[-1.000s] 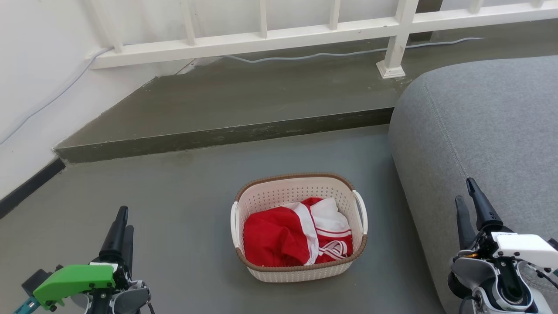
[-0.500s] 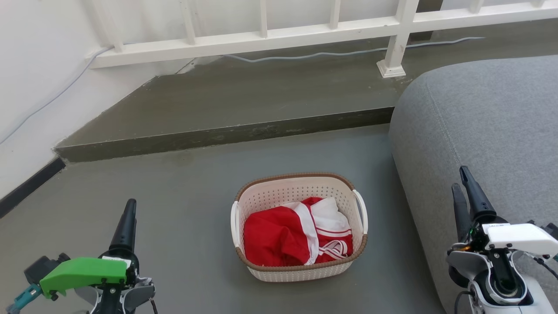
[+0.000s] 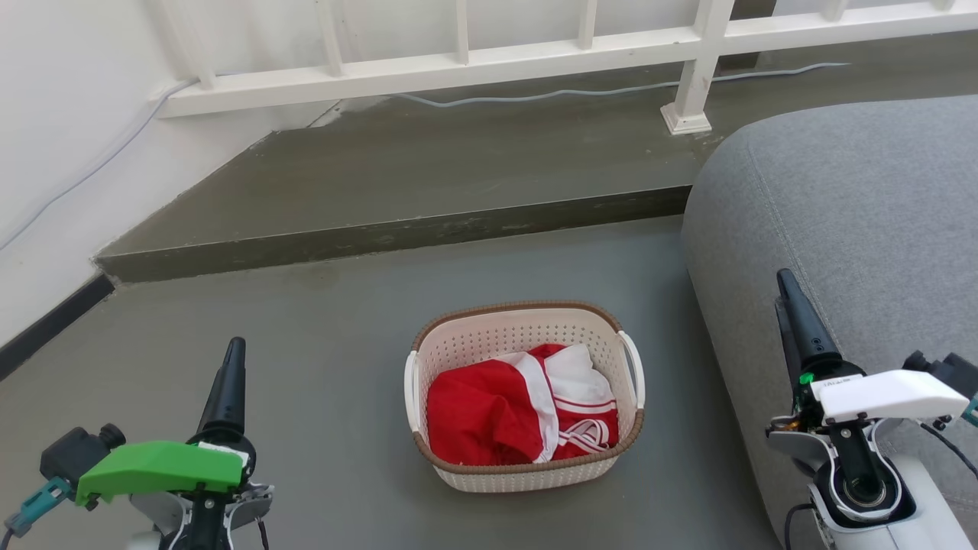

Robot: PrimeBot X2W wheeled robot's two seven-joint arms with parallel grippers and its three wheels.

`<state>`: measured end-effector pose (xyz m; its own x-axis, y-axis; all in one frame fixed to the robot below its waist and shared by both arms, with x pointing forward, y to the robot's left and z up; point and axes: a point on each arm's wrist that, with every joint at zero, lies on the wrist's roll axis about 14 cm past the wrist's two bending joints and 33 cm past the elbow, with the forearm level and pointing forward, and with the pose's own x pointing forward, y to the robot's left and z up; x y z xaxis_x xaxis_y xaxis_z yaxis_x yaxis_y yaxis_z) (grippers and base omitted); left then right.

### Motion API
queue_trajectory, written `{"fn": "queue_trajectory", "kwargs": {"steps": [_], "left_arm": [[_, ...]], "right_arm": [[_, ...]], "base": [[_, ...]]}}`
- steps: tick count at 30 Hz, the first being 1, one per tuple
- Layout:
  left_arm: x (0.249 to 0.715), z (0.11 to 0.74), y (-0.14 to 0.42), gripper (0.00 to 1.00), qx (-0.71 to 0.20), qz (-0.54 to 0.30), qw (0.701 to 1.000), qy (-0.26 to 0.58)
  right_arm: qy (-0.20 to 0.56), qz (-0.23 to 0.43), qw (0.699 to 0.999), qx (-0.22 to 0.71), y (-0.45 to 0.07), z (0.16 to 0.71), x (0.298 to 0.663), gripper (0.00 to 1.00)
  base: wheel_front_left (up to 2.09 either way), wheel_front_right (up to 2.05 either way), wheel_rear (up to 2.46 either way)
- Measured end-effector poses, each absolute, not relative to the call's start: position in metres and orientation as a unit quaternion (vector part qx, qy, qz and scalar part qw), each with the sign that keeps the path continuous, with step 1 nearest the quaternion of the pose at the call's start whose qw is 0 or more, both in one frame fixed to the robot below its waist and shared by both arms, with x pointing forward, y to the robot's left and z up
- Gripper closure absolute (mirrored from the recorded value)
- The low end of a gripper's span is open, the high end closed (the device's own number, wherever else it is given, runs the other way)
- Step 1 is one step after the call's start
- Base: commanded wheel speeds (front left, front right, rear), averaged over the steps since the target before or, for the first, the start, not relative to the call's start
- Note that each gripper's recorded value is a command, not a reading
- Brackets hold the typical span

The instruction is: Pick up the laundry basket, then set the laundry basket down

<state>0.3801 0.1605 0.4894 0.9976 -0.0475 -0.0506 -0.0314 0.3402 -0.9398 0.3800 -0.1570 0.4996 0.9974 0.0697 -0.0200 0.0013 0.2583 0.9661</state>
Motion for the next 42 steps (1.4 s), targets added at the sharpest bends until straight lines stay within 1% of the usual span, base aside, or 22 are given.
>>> {"fn": "queue_trajectory", "kwargs": {"steps": [6,10,14,21,30,42], "left_arm": [[0.382,0.496,0.158,0.00,-0.525,-0.017,0.850,0.025],[0.382,0.499,0.157,0.00,-0.498,-0.022,0.867,0.019],[0.383,0.503,0.155,0.00,-0.471,-0.027,0.882,0.013],[0.385,0.510,0.151,0.00,-0.418,-0.038,0.908,0.000],[0.387,0.518,0.144,0.00,-0.361,-0.051,0.931,-0.015],[0.387,0.524,0.134,0.00,-0.295,-0.069,0.952,-0.031]], "right_arm": [[0.024,0.049,0.827,0.560,-0.150,0.510,0.384,0.00],[0.028,0.063,0.854,0.515,-0.146,0.510,0.384,0.00],[0.020,0.067,0.872,0.485,-0.146,0.513,0.386,0.00],[0.008,0.077,0.896,0.438,-0.144,0.519,0.388,0.00],[-0.011,0.103,0.920,0.377,-0.132,0.529,0.390,0.00],[-0.026,0.124,0.944,0.304,-0.120,0.532,0.388,0.00]], "base": [[0.00,0.00,0.00],[0.00,0.00,0.00],[0.00,0.00,0.00],[0.00,0.00,0.00],[0.00,0.00,0.00],[0.00,0.00,0.00]]}}
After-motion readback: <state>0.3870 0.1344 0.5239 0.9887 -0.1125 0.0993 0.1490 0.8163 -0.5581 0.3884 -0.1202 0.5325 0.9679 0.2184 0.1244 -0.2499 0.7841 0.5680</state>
